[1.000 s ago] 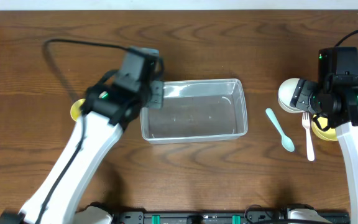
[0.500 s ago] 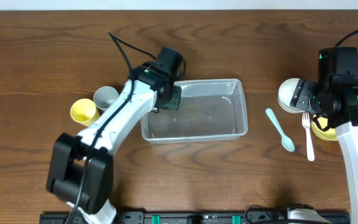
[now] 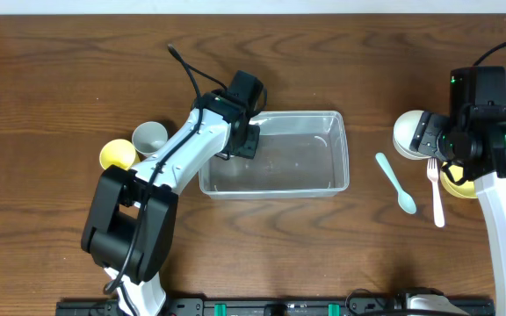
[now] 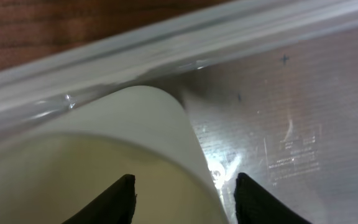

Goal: Pack container

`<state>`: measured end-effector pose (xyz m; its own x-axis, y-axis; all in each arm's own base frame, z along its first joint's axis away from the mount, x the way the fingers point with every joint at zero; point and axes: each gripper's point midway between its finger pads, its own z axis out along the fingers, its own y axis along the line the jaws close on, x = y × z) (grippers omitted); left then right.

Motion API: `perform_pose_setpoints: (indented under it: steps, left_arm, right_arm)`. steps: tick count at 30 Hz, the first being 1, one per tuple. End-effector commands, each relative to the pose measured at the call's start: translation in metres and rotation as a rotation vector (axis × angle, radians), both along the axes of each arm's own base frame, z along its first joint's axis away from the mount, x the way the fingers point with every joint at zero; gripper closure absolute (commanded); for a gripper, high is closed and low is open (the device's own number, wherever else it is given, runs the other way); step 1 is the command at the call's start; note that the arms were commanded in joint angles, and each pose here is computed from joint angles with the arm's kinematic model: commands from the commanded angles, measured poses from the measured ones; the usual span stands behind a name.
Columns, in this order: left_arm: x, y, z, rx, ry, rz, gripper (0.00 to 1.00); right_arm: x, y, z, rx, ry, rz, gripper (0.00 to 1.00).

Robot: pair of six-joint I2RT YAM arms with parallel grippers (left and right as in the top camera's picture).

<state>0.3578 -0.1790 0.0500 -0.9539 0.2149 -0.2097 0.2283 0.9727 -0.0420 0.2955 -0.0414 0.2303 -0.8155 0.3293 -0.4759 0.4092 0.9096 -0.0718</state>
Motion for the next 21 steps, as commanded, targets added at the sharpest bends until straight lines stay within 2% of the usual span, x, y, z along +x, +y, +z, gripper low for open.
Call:
perform_pose_setpoints:
  steps: [1, 6, 9, 12, 16, 21]
  left_arm:
    - [0.004, -0.001, 0.026, -0.009, -0.037, -0.007, 0.47]
    - [0.013, 0.015, 0.108, 0.027, -0.202, 0.010, 0.42]
    - [0.015, 0.042, 0.168, 0.083, -0.360, 0.055, 0.36]
    - [0.010, 0.069, 0.203, 0.089, -0.448, 0.121, 0.34]
    - [0.005, 0.113, 0.207, 0.115, -0.427, 0.225, 0.34]
    - [0.007, 0.141, 0.168, 0.136, -0.300, 0.293, 0.34]
  right_arm:
    - [-0.002, -0.004, -0.002, -0.011, 0.007, -0.015, 0.22]
    - [-0.002, -0.004, -0.002, -0.011, 0.007, -0.015, 0.22]
    - [-0.002, -0.004, -0.002, -0.011, 0.007, -0.015, 0.22]
    - [-0.001, -0.004, -0.001, -0.011, 0.006, -0.015, 0.22]
    - [-0.001, -0.004, -0.001, -0.011, 0.006, -0.015, 0.22]
    - [-0.001, -0.004, -0.002, -0.011, 0.007, -0.015, 0.22]
